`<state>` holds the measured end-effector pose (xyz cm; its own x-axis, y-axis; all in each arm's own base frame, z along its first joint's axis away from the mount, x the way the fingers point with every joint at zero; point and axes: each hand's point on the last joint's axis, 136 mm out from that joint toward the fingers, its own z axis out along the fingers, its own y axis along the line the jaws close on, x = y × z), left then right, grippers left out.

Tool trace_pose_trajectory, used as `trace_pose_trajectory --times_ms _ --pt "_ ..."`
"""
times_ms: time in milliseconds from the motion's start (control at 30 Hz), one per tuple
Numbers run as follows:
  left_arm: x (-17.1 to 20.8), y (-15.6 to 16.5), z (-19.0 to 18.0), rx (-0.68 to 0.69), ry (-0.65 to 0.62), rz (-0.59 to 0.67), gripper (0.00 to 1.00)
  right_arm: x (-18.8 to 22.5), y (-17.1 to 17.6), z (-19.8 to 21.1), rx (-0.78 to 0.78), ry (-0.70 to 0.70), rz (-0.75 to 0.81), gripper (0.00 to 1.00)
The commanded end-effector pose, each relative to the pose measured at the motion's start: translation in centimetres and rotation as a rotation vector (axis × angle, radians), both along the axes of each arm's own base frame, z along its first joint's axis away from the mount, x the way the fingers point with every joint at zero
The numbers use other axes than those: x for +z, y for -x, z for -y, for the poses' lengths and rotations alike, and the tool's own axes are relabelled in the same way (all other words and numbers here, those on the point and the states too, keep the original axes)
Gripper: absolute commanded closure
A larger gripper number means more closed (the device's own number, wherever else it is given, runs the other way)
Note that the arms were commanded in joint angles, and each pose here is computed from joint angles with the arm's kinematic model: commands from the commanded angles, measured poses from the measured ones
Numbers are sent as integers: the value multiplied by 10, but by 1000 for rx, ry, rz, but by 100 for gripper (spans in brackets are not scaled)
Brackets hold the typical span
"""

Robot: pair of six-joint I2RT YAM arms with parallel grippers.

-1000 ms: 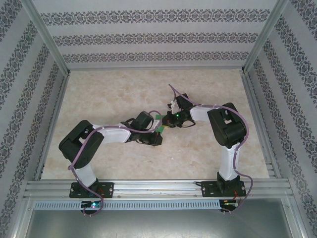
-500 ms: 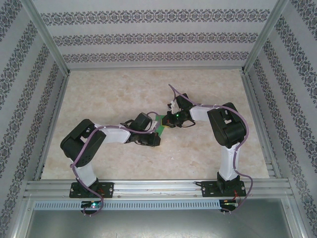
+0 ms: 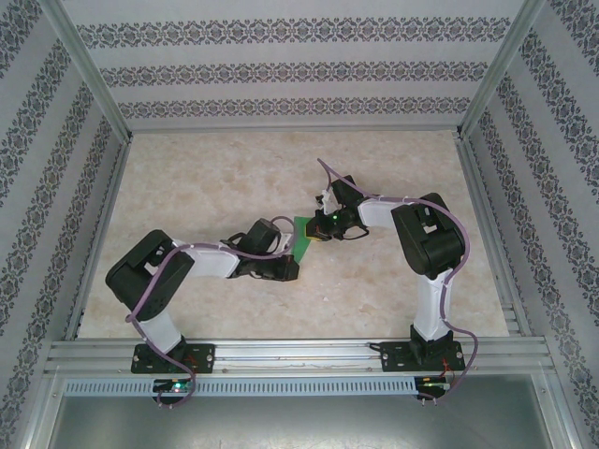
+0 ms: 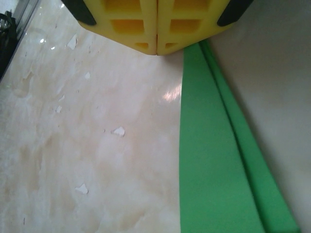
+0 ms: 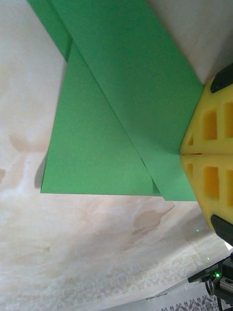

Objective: Fold a paper plane with a square sheet of paper (fold left side to right side)
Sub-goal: Fold the wing for the fifth time at the center of the table, then turn over the paper plane at the center of the table.

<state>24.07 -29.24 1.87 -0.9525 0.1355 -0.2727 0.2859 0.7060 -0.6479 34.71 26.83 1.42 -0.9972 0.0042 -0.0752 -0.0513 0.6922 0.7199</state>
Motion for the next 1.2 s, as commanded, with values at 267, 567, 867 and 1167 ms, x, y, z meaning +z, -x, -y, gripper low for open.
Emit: trace_pose_trajectory --times_ms 267,567,867,1167 --pt "49 0 -12 39 61 152 93 -33 15 14 6 134 -64 97" --pt "96 -35 -68 254 -10 429 86 18 -6 10 31 168 86 76" --pt "121 -41 -119 409 -77 599 65 68 3 23 1 321 255 47" --pt "129 -42 -148 506 -63 725 27 65 23 23 -28 527 231 28"
